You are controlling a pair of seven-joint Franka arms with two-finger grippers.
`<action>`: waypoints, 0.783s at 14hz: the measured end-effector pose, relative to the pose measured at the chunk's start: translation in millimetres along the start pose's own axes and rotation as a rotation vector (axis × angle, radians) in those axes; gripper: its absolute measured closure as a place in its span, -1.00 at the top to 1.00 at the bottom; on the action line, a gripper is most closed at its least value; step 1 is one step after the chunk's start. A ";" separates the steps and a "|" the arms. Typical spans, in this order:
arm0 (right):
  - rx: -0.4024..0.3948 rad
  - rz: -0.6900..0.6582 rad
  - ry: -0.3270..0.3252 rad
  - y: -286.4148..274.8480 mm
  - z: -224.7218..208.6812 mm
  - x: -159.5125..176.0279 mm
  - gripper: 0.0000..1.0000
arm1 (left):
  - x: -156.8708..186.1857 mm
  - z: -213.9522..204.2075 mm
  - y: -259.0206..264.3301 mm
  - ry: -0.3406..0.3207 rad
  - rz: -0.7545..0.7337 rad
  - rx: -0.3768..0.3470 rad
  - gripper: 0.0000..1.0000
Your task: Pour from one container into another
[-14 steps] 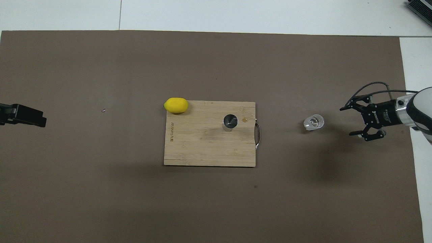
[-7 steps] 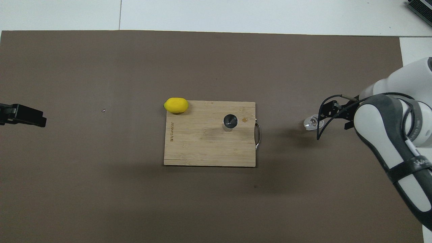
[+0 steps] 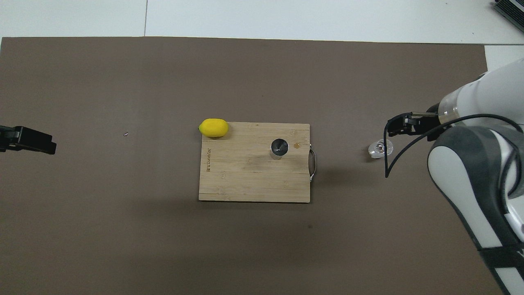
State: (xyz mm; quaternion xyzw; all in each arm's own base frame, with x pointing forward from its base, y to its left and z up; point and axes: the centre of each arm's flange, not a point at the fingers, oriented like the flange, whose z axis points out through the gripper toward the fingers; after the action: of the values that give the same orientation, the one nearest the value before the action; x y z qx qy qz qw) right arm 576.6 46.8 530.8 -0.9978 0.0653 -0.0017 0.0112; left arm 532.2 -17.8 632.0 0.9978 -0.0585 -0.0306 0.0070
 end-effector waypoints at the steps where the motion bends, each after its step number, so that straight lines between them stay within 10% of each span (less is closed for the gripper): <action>1: 0.000 0.000 0.012 0.6 -23.8 0.0 1.00 | 0.0 0.0 0.0 0.000 0.000 0.000 1.00; 11: -0.048 0.005 -0.079 12.2 -69.6 -36.6 1.00 | 0.0 0.0 0.0 0.000 0.000 0.000 1.00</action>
State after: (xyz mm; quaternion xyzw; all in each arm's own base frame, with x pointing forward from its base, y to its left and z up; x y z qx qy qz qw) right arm 538.4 38.0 600.1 -0.9969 0.0671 0.0393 -0.0104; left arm 532.2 -17.8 632.0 0.9978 -0.0585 -0.0306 0.0070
